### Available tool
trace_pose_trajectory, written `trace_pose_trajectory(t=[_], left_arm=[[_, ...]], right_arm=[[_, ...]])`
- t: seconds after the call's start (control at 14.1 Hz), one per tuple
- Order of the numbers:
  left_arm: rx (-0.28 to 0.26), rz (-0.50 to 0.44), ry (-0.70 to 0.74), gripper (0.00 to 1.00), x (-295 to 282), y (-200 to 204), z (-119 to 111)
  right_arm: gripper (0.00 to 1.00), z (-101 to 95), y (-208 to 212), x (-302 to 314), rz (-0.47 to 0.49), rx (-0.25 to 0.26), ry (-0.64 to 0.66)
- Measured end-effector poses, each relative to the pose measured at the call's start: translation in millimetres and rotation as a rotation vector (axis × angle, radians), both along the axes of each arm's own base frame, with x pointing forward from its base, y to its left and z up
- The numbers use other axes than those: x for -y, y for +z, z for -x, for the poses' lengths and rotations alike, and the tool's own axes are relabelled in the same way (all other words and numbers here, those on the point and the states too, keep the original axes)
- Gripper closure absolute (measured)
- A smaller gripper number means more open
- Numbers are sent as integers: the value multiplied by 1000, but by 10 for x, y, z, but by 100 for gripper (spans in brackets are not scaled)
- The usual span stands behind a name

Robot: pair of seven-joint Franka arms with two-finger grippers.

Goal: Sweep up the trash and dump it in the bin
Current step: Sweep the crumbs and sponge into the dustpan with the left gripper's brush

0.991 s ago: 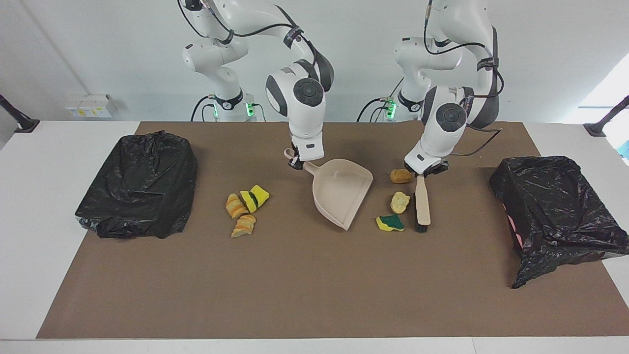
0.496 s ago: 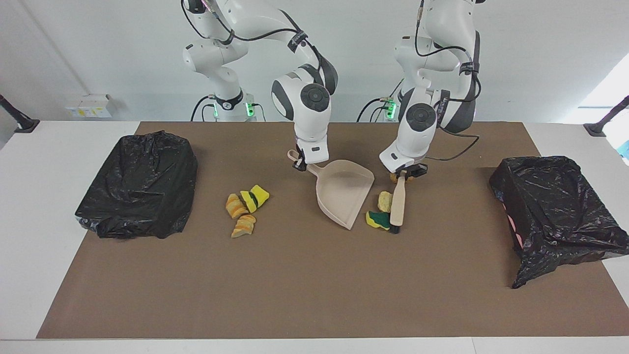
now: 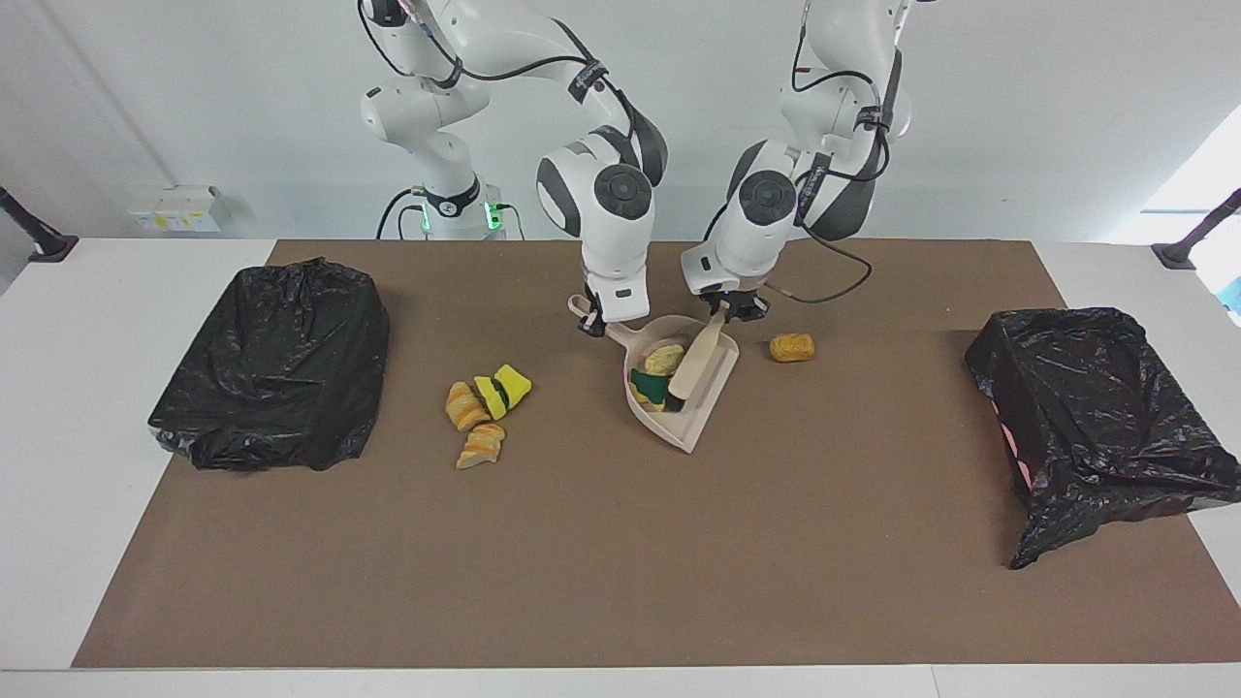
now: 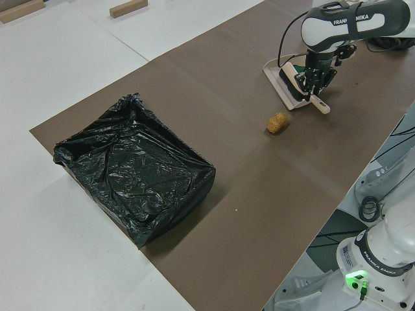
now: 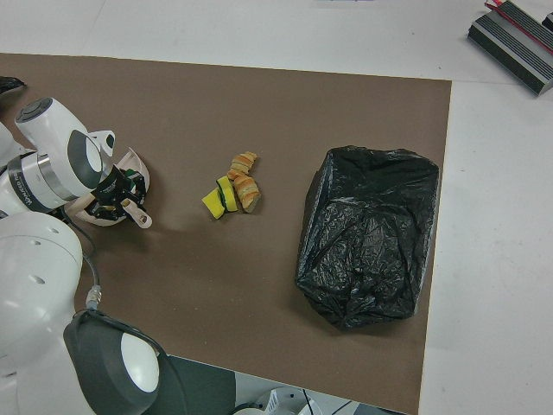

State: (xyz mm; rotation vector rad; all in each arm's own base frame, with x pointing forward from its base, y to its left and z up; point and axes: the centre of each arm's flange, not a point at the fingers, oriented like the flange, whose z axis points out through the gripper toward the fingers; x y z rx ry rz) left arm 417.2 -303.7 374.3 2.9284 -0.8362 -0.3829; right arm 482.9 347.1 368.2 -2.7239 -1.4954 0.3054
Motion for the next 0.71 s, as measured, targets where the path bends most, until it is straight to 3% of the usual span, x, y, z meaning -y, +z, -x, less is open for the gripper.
trace_pose_trajectory(t=[0.42, 0.71], left_arm=[[-74, -106, 288, 74, -543, 241, -87], [-49, -257, 560, 74, -699, 347, 22]], right_arm=[[68, -5, 2, 0, 1, 6, 36], [68, -65, 9, 63, 29, 38, 188]])
